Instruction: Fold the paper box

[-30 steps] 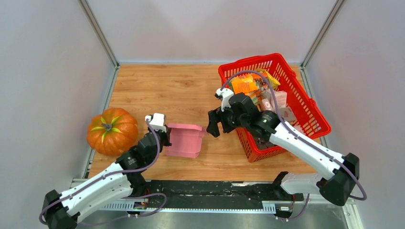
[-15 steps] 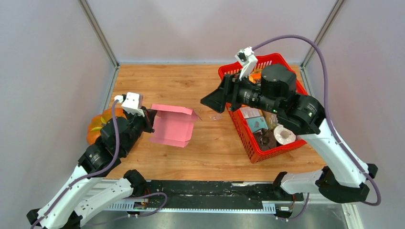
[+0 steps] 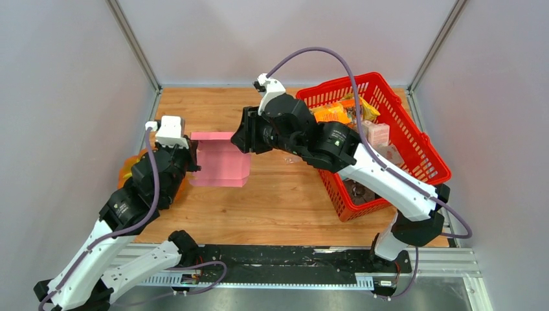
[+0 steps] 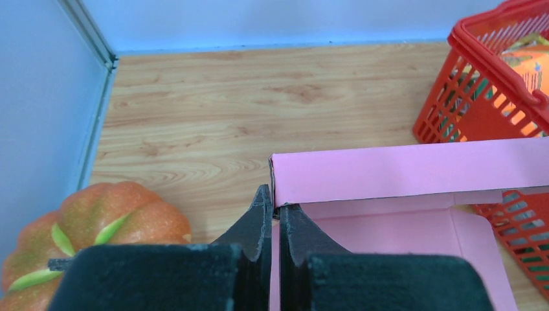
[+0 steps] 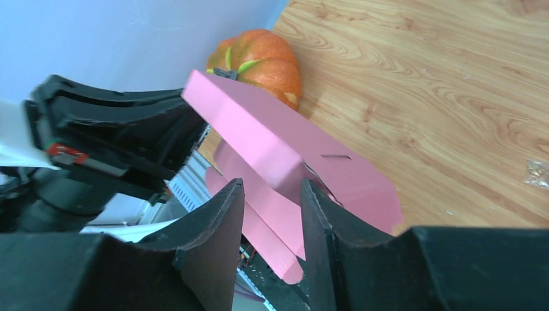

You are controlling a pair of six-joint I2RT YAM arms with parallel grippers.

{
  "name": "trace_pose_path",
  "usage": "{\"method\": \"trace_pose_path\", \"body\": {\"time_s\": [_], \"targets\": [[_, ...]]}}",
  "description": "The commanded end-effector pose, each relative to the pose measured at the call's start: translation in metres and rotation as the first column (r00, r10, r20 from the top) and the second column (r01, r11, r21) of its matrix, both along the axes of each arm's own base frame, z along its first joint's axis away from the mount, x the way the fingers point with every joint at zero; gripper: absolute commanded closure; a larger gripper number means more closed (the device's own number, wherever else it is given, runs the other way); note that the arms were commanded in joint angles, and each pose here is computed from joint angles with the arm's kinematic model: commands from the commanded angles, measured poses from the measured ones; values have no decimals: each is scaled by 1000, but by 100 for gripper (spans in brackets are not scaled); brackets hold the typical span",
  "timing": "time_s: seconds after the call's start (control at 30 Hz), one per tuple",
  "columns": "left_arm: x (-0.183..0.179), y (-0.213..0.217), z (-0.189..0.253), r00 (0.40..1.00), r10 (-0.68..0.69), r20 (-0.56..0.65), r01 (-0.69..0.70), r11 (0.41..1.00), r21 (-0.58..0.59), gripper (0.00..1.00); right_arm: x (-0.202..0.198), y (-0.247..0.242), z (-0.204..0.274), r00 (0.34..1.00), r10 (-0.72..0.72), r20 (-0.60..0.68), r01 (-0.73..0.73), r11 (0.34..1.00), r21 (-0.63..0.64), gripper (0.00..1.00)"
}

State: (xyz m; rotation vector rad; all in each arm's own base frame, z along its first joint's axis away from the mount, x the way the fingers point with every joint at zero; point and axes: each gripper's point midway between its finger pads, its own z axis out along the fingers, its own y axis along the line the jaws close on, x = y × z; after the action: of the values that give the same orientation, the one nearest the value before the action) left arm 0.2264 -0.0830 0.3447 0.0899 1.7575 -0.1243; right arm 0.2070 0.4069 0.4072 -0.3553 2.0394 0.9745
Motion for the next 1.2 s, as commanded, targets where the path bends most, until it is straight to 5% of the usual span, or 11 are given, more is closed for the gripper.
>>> {"method": "trace_pose_path", "body": {"time_s": [0.0,0.3,0.47,0.77,0.97,1.0,1.17], "targets": [[-4,18,17,997,60,39,-61,998,6,100,10,-10,32,994,-86,72,83,995,54,58],[-9,17,29,997,45,58,-42,998,-53,100,10,4,38,998,-61,19,57,982,181,53],[-10,16,31,997,46,63,-41,996,-85,100,11,9,37,993,-35,-111,67,951,301,56],[-10,9,32,998,24,63,-16,991,-131,100,16,12,47,986,-28,-163,99,892,441,62],[-10,7,30,998,18,68,-7,988,-152,100,19,16,54,961,29,-274,138,811,569,78],[-11,7,30,998,20,68,-9,988,-154,100,18,17,55,957,45,-287,137,800,584,98],[-12,8,32,997,33,71,-19,982,-190,100,22,7,59,952,109,-284,132,693,709,100]]}}
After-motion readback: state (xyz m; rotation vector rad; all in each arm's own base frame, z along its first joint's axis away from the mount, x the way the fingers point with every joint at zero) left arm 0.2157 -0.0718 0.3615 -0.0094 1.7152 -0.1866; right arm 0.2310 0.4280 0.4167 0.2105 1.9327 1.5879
